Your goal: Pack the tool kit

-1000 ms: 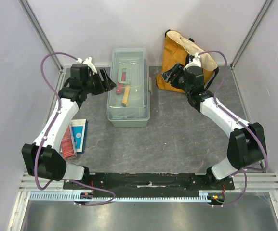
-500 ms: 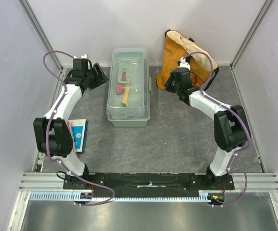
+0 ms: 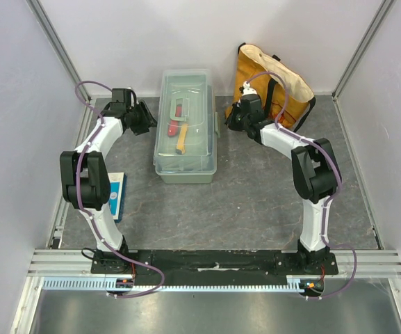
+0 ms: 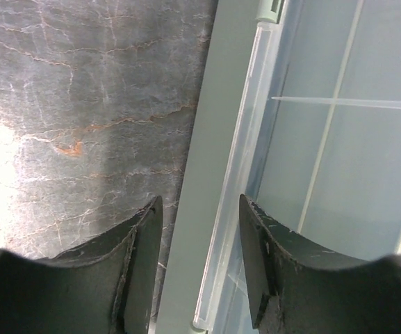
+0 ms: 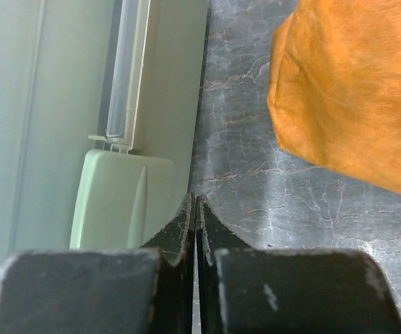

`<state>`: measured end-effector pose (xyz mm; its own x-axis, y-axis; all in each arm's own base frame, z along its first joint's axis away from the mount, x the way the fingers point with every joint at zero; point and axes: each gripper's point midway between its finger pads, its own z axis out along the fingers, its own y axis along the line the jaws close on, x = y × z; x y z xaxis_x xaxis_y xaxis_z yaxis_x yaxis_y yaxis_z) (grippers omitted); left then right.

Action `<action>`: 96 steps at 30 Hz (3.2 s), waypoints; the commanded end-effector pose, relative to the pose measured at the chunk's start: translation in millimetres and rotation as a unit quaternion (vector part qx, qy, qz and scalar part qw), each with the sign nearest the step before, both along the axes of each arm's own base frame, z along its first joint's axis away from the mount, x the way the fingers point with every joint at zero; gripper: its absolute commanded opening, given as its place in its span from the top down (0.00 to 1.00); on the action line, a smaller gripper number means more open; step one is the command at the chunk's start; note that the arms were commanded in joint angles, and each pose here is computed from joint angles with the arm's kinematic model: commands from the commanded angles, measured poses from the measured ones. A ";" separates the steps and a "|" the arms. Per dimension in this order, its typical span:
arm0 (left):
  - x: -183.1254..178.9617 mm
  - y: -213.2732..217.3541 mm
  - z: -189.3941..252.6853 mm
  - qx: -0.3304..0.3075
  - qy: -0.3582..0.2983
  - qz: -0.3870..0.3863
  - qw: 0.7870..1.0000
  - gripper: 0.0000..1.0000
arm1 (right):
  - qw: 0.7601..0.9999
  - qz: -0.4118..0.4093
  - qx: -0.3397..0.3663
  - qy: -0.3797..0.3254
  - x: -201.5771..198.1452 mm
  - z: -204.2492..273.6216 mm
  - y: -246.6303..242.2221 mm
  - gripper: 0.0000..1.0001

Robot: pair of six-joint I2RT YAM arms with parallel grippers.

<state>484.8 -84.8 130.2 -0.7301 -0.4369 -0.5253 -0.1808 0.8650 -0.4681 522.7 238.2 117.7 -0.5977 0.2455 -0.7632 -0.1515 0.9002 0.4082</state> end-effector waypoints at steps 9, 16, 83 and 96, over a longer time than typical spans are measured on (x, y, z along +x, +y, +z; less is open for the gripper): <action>-16.3 -41.4 -5.7 -0.067 0.015 -0.075 0.995 0.52 | 0.997 0.062 0.041 -0.004 -4.1 7.5 39.6 1.00; -19.9 -55.2 -6.1 -0.088 0.014 -0.102 0.991 0.52 | 0.992 0.092 0.085 -0.031 -10.2 22.3 56.1 1.00; -291.7 46.6 167.8 0.099 -0.253 -0.012 0.962 0.12 | 0.962 -0.220 -0.066 -0.150 -283.1 203.9 -219.8 0.02; -334.9 46.1 154.5 0.098 -0.268 -0.006 0.958 0.08 | 0.947 -0.249 -0.034 -0.199 -360.9 213.2 -247.6 0.02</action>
